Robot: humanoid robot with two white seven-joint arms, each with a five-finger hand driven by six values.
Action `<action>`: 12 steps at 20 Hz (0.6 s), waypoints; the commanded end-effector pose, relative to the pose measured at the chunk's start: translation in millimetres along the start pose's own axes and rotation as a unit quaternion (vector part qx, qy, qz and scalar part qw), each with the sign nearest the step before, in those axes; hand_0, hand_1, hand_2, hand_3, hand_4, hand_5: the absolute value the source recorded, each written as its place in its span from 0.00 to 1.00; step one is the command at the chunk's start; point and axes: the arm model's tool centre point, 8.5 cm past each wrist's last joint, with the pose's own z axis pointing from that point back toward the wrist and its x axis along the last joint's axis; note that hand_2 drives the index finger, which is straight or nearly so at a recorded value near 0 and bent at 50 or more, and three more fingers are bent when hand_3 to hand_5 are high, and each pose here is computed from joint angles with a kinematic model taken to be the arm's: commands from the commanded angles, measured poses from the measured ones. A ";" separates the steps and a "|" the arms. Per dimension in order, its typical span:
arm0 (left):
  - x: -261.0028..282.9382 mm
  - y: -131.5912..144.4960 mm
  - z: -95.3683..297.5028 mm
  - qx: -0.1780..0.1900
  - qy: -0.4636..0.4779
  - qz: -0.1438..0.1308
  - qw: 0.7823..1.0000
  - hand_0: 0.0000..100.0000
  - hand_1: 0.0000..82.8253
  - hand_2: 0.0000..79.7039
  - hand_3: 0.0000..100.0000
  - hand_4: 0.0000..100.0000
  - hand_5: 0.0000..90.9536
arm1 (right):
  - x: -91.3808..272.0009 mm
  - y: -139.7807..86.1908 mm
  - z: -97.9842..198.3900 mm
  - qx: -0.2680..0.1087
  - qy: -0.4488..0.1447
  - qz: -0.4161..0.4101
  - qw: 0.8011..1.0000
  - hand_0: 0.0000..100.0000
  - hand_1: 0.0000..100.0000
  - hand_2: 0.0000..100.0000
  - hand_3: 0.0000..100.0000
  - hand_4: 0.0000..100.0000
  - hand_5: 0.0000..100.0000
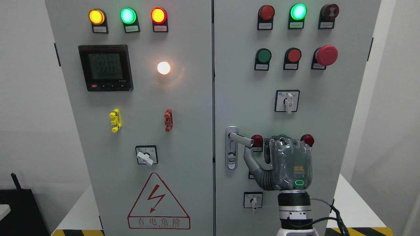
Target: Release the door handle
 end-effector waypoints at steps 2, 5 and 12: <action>-6.8 0.5 1.0 0.000 0.010 -0.006 1.000 0.12 0.47 0.00 0.00 0.00 0.00 | 0.7 -0.2 -0.2 0.000 -0.002 0.000 1.000 0.45 0.34 1.00 1.00 0.96 0.98; -6.8 0.5 1.0 0.000 0.010 -0.006 1.000 0.12 0.47 0.00 0.00 0.00 0.00 | 0.9 0.5 1.0 0.001 -0.002 -0.001 1.000 0.45 0.34 1.00 1.00 0.97 0.98; -6.8 0.5 1.0 0.000 0.010 -0.006 1.000 0.12 0.47 0.00 0.00 0.00 0.00 | 3.0 2.3 5.7 0.000 -0.007 -0.008 1.000 0.45 0.33 1.00 1.00 0.97 0.98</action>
